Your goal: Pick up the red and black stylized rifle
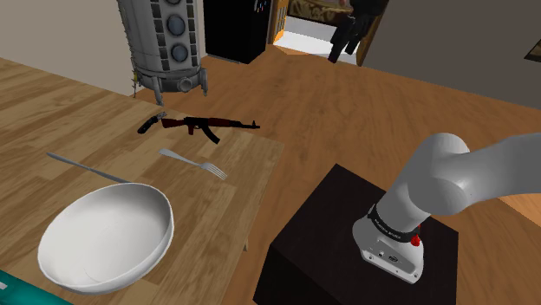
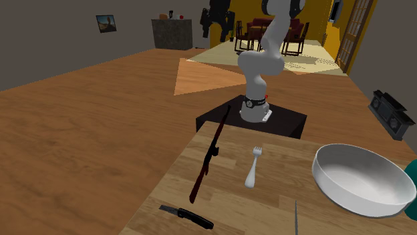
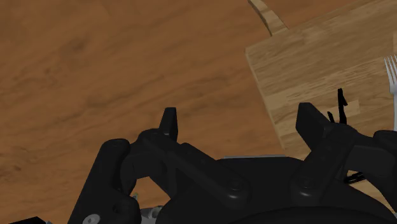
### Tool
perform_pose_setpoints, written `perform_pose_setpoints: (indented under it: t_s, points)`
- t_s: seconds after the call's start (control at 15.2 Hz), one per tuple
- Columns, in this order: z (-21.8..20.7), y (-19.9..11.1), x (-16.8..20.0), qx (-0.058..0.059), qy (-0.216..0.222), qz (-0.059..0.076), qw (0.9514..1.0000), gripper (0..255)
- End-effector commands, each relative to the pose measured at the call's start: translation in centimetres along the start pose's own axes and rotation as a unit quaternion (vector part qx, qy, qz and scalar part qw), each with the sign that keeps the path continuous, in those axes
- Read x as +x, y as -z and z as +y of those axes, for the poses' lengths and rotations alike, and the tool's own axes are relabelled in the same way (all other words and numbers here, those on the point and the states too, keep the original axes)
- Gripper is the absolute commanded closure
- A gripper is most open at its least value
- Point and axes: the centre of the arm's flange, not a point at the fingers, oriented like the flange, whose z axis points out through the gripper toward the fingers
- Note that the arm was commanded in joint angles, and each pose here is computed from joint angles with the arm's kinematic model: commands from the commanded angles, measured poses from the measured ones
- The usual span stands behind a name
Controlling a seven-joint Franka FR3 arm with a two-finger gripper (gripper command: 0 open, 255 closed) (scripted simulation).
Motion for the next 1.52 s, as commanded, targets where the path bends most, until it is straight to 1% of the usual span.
perform_pose_setpoints:
  t_s: [0.0,0.33,0.73,1.06,1.45]
  points:
    - [0.0,0.0,0.0,0.0,0.0,0.0,1.0,0]
    - [-3.3,-3.3,5.4,0.005,0.034,-0.026,0.9991,0]
    - [-7.7,-7.6,11.3,0.012,0.074,-0.056,0.9956,0]
    - [-11.7,-11.4,15.8,0.017,0.107,-0.082,0.9907,0]
    - [-17.1,-16.1,20.5,0.023,0.147,-0.112,0.9825,0]
